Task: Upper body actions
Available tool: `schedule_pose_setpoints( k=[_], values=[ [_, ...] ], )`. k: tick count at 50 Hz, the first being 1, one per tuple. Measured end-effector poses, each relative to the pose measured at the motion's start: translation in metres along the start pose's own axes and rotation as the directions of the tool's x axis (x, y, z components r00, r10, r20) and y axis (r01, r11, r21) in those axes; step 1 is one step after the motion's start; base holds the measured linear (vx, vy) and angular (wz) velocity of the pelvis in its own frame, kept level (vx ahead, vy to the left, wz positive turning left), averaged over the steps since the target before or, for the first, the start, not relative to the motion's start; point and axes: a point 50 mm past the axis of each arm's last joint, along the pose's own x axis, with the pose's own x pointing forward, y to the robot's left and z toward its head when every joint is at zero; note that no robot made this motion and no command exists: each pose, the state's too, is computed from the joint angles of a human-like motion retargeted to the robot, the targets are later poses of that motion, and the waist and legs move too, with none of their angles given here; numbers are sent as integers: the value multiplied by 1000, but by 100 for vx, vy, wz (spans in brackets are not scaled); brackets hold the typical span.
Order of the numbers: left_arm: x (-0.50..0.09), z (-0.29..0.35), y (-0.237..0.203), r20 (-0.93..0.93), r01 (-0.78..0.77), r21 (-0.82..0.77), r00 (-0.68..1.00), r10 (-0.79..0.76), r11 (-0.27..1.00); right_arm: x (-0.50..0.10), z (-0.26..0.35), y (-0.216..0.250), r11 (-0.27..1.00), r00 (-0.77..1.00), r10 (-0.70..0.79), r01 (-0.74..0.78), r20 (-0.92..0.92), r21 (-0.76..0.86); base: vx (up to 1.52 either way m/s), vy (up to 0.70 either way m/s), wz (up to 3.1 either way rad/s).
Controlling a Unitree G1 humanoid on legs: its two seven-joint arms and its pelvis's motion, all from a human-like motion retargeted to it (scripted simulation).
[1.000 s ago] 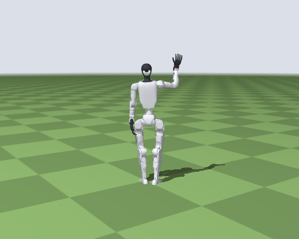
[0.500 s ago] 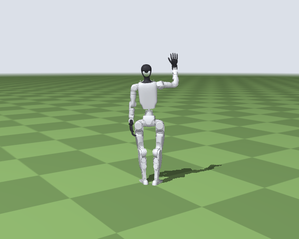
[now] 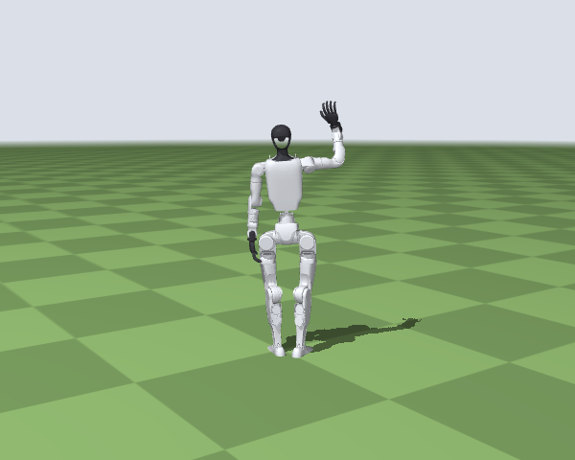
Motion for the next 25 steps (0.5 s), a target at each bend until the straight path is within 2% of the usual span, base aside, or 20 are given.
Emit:
schedule_pose_setpoints(
  k=[3, 5, 7, 10, 12, 13, 15, 17, 19, 20, 22, 23, 25],
  values=[
    [0, 5, -1, 21, 4, -3, 1000, -4, 1000, -38, -31, 24, 983, 943, 182, -177, -278, 43, 0, 0, 0],
    [0, 6, -2, 28, 6, -6, 1000, -5, 1000, -64, -45, 33, 969, 841, 248, -214, -481, 125, 0, 0, 0],
    [0, 5, -2, 24, 9, -8, 1000, -9, 1000, -85, -45, 40, 958, 695, 271, -127, -666, 257, 0, 0, 0],
    [0, -1, -4, -1, 15, -7, 1000, -15, 1000, -94, -24, 47, 845, 483, 327, 235, -812, 480, -1, 0, -6],
    [1, -7, -5, -25, 21, -4, 999, -21, 1000, -78, -2, 42, 679, 520, 311, 464, -795, 569, -4, 1, -26],
    [1, -10, -5, -37, 23, 1, 999, -23, 1000, -70, 6, 36, 613, 538, 252, 554, -804, 563, -4, 1, -29],
    [0, -15, -4, -57, 23, 16, 998, -22, 1000, -53, 19, 22, 571, 637, 109, 588, -763, 573, -5, 1, -29],
    [0, -19, -3, -70, 21, 34, 997, -19, 999, -32, 32, 13, 649, 795, 43, 439, -605, 622, -4, 1, -27],
    [0, -21, -2, -78, 18, 45, 997, -15, 999, -11, 46, 7, 745, 933, 40, 211, -358, 633, -4, -1, -23],
    [0, -22, -2, -81, 17, 48, 997, -13, 999, -2, 52, 5, 798, 974, 51, 94, -221, 595, -4, 0, -19],
    [0, -20, -2, -78, 16, 48, 997, -12, 999, 14, 58, 0, 921, 998, 54, -54, 9, 386, -5, -1, -15],
    [0, -18, -2, -73, 16, 48, 997, -13, 999, 20, 55, -3, 968, 999, 27, -37, 43, 249, 0, 0, 0],
    [0, -12, -3, -55, 19, 51, 998, -17, 999, 23, 40, -12, 986, 986, -166, 166, -1, -1, 0, 0, 0]
  ],
)
